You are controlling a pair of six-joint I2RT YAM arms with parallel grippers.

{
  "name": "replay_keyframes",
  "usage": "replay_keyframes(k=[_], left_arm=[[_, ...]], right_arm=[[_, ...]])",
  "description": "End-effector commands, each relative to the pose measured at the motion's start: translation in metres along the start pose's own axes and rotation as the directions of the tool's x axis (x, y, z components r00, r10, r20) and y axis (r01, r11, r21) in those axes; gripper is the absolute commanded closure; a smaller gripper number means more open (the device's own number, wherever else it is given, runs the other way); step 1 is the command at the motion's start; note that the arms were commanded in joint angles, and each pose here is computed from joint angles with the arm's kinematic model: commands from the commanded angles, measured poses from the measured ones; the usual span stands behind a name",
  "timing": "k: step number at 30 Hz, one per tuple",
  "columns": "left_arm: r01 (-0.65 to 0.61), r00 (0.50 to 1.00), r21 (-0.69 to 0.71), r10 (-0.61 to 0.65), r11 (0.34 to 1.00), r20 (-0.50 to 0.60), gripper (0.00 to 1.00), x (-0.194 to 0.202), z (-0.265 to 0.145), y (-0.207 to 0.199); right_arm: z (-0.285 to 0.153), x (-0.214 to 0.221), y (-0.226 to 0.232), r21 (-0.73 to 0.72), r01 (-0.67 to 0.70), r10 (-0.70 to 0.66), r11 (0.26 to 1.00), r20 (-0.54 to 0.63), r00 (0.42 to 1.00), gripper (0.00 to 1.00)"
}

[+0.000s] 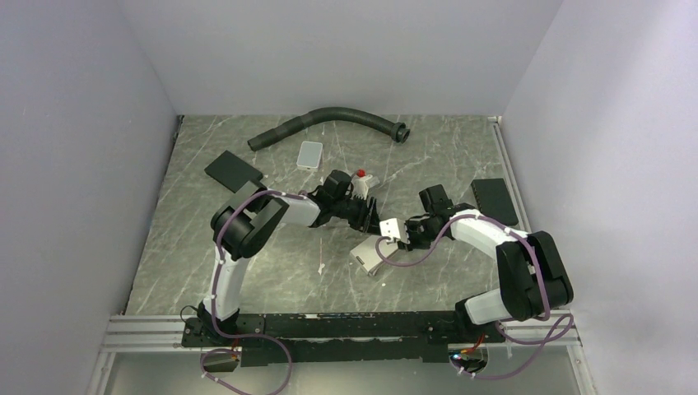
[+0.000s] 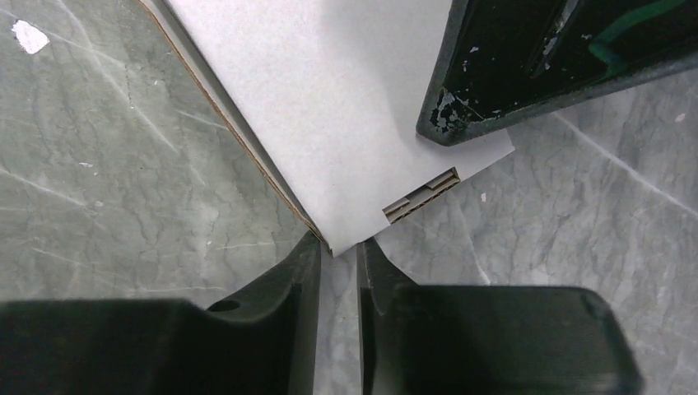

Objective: Fold the paper box
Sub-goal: Close the paper box at the center of the board.

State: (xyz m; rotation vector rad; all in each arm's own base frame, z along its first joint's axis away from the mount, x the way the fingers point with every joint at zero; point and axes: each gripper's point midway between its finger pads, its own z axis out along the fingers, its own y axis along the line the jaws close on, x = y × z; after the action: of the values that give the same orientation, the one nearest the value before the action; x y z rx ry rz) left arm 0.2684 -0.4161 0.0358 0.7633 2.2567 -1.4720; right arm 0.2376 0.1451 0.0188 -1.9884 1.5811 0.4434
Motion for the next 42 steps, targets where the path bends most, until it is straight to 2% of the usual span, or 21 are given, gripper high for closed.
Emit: replay_keyframes(k=[1,3,11,15,20,24,33,42], left_arm=[[0.085,0.980,-0.019,-0.087,0.996,-0.180,0.47,0.071,0.020,0.008],[0.086,0.981,-0.020,-0.088,0.996,-0.176,0.47,0.071,0.021,0.007],[0.044,0.997,-0.093,-0.050,0.995,-0.059,0.39,0.033,-0.003,0.008],[0.015,1.000,-0.122,-0.018,0.992,-0.024,0.37,0.019,-0.016,0.007],[0.031,0.999,-0.135,-0.034,0.990,-0.026,0.39,0.023,-0.020,0.012],[0.045,0.999,-0.142,-0.048,0.989,-0.016,0.39,0.026,-0.023,0.015],[0.038,0.999,-0.152,-0.033,0.988,0.033,0.38,0.013,-0.038,0.010],[0.008,0.999,-0.221,-0.001,0.975,0.035,0.36,0.022,-0.064,0.012]], right_arm=[[0.007,-0.017,-0.030,0.089,0.089,-0.094,0.992,0.047,0.995,0.84],[0.008,-0.015,-0.026,0.078,0.085,-0.088,0.993,0.042,0.995,0.88],[0.010,-0.011,-0.013,0.035,0.087,-0.088,0.996,0.033,0.996,0.89],[0.006,-0.015,-0.011,0.020,0.065,-0.066,0.998,0.047,0.997,0.78],[-0.001,-0.024,-0.008,-0.009,0.051,-0.050,0.999,0.082,0.995,0.54],[-0.009,-0.028,-0.005,-0.027,0.055,-0.052,0.998,0.100,0.994,0.44],[-0.021,-0.029,-0.004,-0.039,0.073,-0.069,0.997,0.096,0.993,0.37],[-0.024,-0.051,0.004,-0.076,0.186,-0.172,0.980,0.170,0.970,0.25]])
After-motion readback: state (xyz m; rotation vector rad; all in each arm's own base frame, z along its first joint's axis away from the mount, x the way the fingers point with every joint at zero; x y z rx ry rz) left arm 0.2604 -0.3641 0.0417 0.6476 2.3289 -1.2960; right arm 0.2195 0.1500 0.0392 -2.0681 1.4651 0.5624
